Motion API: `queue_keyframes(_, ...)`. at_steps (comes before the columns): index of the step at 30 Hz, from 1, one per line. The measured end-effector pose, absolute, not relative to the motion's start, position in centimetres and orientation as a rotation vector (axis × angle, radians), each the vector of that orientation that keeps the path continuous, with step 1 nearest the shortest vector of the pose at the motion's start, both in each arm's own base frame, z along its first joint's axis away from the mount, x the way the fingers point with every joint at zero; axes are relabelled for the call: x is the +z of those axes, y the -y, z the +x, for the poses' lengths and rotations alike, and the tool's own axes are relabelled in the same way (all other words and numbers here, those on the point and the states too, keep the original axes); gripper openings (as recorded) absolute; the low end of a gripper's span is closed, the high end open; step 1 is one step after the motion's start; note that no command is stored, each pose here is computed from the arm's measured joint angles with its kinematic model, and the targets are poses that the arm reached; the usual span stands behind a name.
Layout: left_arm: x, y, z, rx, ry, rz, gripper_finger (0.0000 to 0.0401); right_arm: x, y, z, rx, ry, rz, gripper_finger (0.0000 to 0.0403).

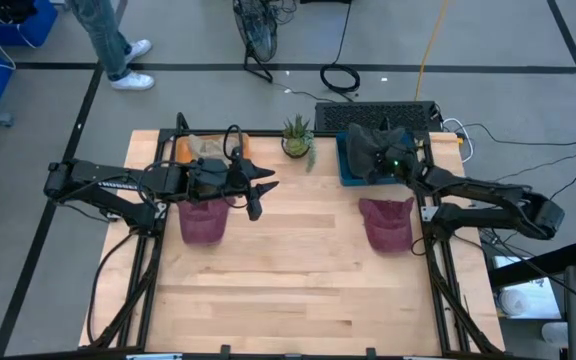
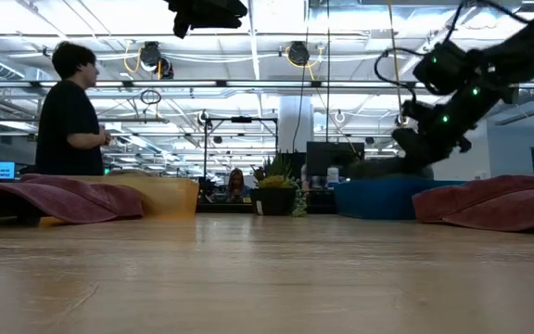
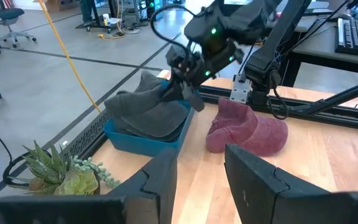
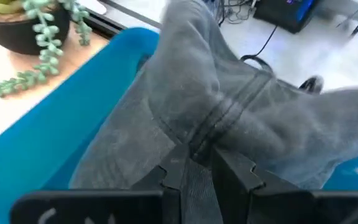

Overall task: Pick & Place hat
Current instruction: Put the black cap into the blue bin

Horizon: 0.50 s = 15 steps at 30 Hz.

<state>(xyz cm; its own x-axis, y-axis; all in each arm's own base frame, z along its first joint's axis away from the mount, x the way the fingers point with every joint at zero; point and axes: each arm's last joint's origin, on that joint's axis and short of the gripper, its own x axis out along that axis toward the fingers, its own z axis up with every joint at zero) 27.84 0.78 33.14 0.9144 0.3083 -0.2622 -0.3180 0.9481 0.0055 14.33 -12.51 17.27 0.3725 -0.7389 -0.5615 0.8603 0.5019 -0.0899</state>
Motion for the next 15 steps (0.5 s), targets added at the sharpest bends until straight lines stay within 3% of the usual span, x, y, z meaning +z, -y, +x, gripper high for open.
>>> queue_keyframes(15,33.1,-0.8,27.8,0.322,-0.264,-0.035,0.0136,13.0,13.9,13.4,-1.002,-0.727,0.392,0.004)
